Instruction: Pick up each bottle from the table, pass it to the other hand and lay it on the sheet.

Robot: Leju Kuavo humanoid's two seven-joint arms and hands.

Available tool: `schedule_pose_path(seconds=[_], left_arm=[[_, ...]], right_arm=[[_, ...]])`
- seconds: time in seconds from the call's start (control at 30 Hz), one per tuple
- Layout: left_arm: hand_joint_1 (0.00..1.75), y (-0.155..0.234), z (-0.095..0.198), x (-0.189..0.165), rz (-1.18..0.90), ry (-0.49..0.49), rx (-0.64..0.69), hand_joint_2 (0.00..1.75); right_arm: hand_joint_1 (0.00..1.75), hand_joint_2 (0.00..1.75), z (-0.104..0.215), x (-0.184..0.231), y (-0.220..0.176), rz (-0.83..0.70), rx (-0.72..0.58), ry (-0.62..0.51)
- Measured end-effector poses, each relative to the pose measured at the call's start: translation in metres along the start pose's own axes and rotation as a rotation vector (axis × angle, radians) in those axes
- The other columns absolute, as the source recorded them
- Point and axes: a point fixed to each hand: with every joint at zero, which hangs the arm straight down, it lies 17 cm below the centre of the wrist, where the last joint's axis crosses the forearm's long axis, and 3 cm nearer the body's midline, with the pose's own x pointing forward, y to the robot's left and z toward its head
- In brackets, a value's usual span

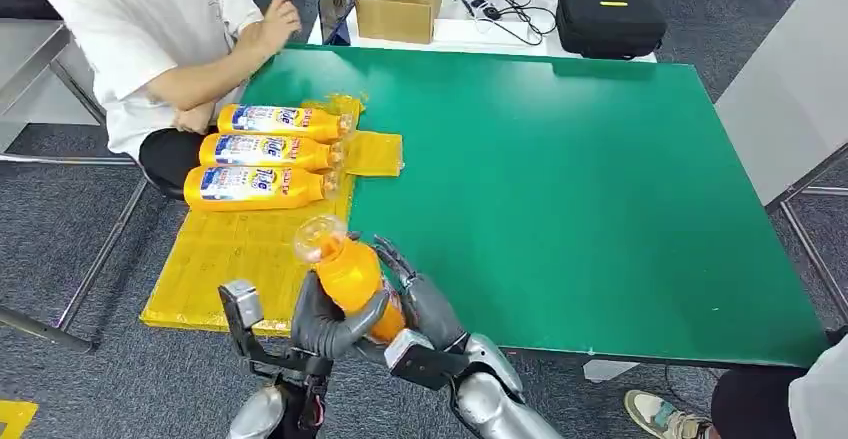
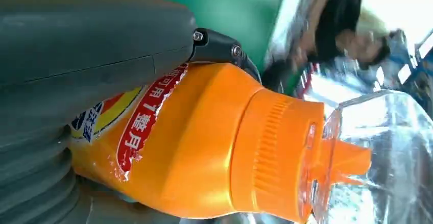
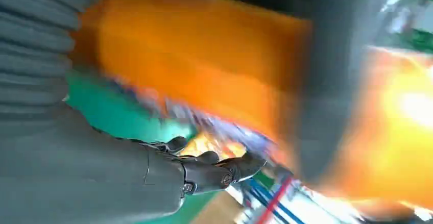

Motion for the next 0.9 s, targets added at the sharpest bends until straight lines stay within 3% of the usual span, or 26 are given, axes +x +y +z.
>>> schedule_pose_path(seconds=[0.07, 0.13, 0.23, 0.33, 0.43, 0.5, 0.7, 0.9], left_arm=[[1.75, 0.017, -0.013, 0.000, -0.184, -0.022, 0.069, 1.75], [1.75, 0.032, -0.026, 0.001, -0.346, -0.045, 0.115, 1.75], [1.75, 0.056, -0.041, -0.003, -0.518, -0.020, 0.175, 1.75], [1.75, 0.082, -0.056, 0.001, -0.730, -0.032, 0.216, 1.75], [1.75, 0.102, -0.071, 0.008, -1.081, -0.083, 0.216, 1.75], [1.75, 0.115, -0.082, 0.003, -1.211, -0.063, 0.185, 1.75], [1.75, 0.170, -0.096, -0.019, -1.384, 0.099, 0.167, 1.75], [1.75, 0.214, -0.094, -0.043, -1.768, 0.246, 0.065, 1.75]], right_arm=[[0.00, 0.00, 0.003, 0.007, -0.014, -0.011, -0.076, -0.036], [0.00, 0.00, 0.011, 0.013, -0.042, -0.053, -0.235, -0.057], [0.00, 0.00, 0.033, 0.009, -0.100, -0.117, -0.536, -0.011], [0.00, 0.00, 0.053, 0.004, -0.128, -0.155, -0.664, 0.018], [0.00, 0.00, 0.062, 0.001, -0.134, -0.194, -0.699, 0.031], [0.00, 0.00, 0.064, -0.001, -0.133, -0.213, -0.701, 0.036], [0.00, 0.00, 0.065, -0.003, -0.135, -0.246, -0.710, 0.038], [0.00, 0.00, 0.057, 0.000, -0.131, -0.290, -0.686, 0.023]])
